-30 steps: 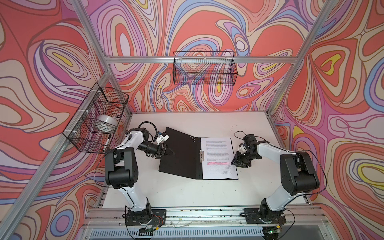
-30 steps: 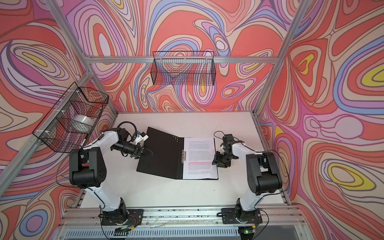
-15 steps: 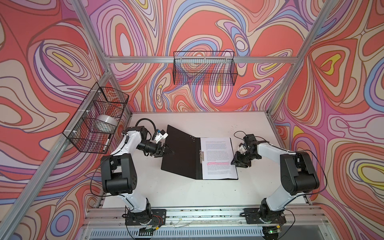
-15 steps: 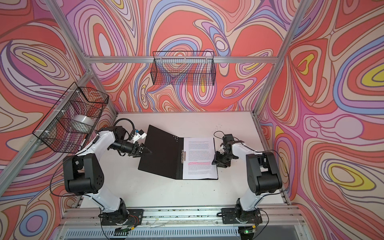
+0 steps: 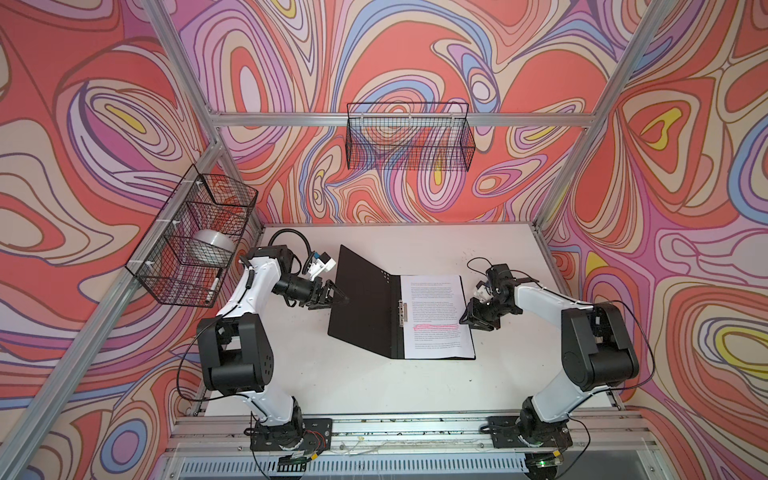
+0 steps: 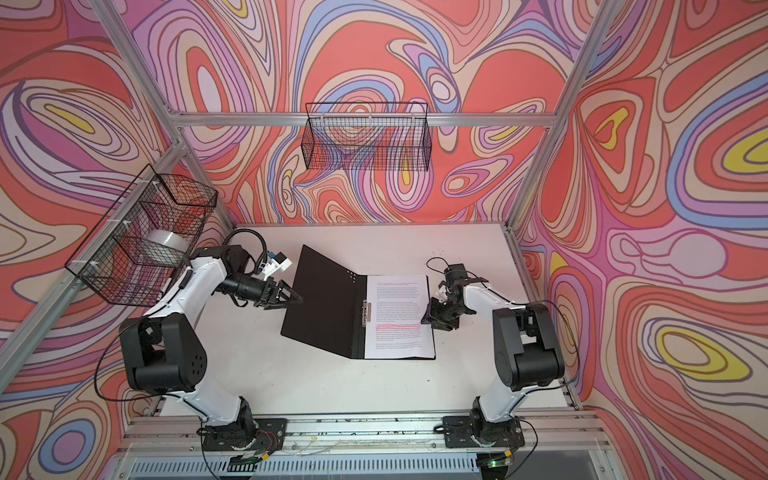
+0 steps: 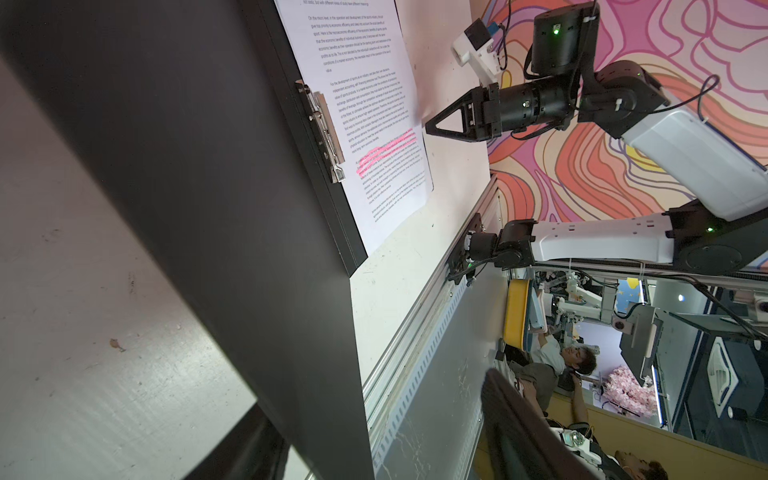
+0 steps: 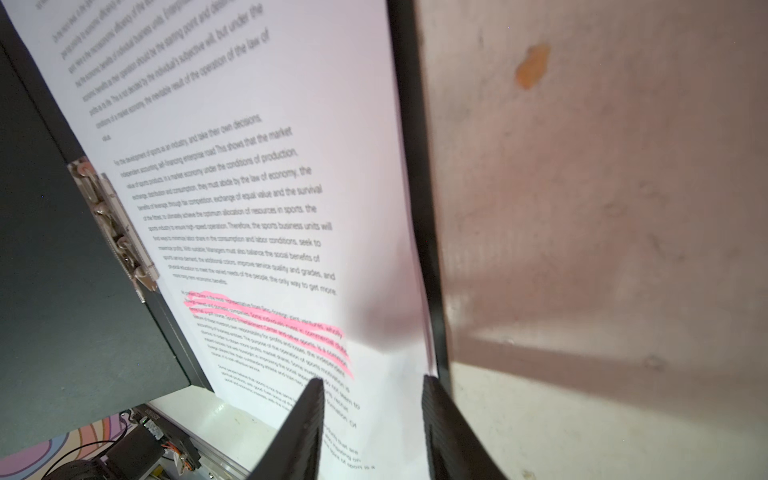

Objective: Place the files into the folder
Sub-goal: 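Raise the black cover upright with the left gripper toward the right gripper, then fold the cover over the papers with the left gripper, right gripper guiding it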

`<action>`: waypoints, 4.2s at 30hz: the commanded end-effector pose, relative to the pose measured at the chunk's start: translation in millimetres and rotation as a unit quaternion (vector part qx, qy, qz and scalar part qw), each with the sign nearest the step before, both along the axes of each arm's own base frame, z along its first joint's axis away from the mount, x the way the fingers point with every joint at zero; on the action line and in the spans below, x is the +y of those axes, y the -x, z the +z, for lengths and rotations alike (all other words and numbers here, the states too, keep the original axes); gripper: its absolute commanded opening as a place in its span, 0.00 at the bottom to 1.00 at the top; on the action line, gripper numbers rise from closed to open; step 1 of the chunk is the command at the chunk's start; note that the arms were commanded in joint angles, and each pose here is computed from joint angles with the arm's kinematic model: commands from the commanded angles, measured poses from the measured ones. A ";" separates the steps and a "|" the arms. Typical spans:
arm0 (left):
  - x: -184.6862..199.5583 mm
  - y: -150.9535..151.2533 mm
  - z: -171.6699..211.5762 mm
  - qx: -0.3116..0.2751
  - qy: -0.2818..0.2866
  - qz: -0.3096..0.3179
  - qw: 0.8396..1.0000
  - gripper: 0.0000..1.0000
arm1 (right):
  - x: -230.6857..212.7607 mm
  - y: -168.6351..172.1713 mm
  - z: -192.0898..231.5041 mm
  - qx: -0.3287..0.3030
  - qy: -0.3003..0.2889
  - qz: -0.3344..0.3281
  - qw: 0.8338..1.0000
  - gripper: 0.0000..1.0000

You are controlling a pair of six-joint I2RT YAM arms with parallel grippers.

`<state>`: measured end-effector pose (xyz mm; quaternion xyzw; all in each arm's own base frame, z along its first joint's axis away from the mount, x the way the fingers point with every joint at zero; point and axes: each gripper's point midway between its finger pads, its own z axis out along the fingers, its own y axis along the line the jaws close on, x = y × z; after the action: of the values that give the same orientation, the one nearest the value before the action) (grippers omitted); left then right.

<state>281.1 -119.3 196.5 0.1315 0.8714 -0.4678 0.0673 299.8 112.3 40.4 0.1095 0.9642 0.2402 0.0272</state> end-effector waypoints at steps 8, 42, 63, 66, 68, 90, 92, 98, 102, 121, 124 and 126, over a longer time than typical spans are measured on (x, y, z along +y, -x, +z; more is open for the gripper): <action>-27.0 6.1 42.7 -0.036 0.009 -0.019 0.999 0.72 | -3.0 -19.1 44.6 -0.076 0.012 -0.004 0.997 0.41; -149.2 7.0 52.9 -0.088 -0.023 -0.160 0.983 0.78 | 85.9 -41.6 145.7 -0.141 -0.364 0.032 0.920 0.51; -181.7 16.9 45.7 -0.102 -0.037 -0.207 0.972 0.89 | 101.0 -52.0 149.0 -0.137 -0.387 0.028 0.912 0.50; -182.1 17.0 47.1 -0.105 -0.036 -0.206 0.972 0.90 | 102.1 -53.5 155.5 -0.142 -0.393 0.030 0.908 0.50; -183.7 15.9 45.4 -0.102 -0.035 -0.205 0.973 0.91 | 102.0 -54.7 158.0 -0.144 -0.394 0.030 0.907 0.50; -208.7 20.7 55.2 -0.136 -0.036 -0.229 0.963 1.00 | 104.1 -50.5 185.2 -0.167 -0.412 0.042 0.895 0.50; -207.5 19.2 57.3 -0.141 -0.040 -0.224 0.963 1.00 | 103.9 -50.6 186.8 -0.170 -0.415 0.042 0.893 0.50; -204.4 19.8 57.2 -0.148 -0.048 -0.224 0.962 1.00 | 104.1 -50.2 185.8 -0.169 -0.416 0.041 0.893 0.50; -201.2 20.1 58.8 -0.157 -0.054 -0.221 0.961 1.00 | 103.8 -48.5 184.9 -0.168 -0.415 0.040 0.893 0.50; -182.4 18.2 69.3 -0.169 -0.046 -0.196 0.965 1.00 | 100.1 -43.7 194.8 -0.177 -0.389 0.046 0.903 0.50; -176.7 12.3 72.3 -0.161 -0.037 -0.183 0.969 1.00 | 99.4 -42.6 190.7 -0.174 -0.383 0.046 0.906 0.50; -170.7 7.2 73.7 -0.157 -0.034 -0.172 0.972 1.00 | 98.8 -41.9 186.0 -0.170 -0.374 0.046 0.910 0.50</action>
<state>274.5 -297.8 258.9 0.3658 0.8326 -0.4009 0.1105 344.0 210.6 220.5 0.0390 0.7813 0.6104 0.1243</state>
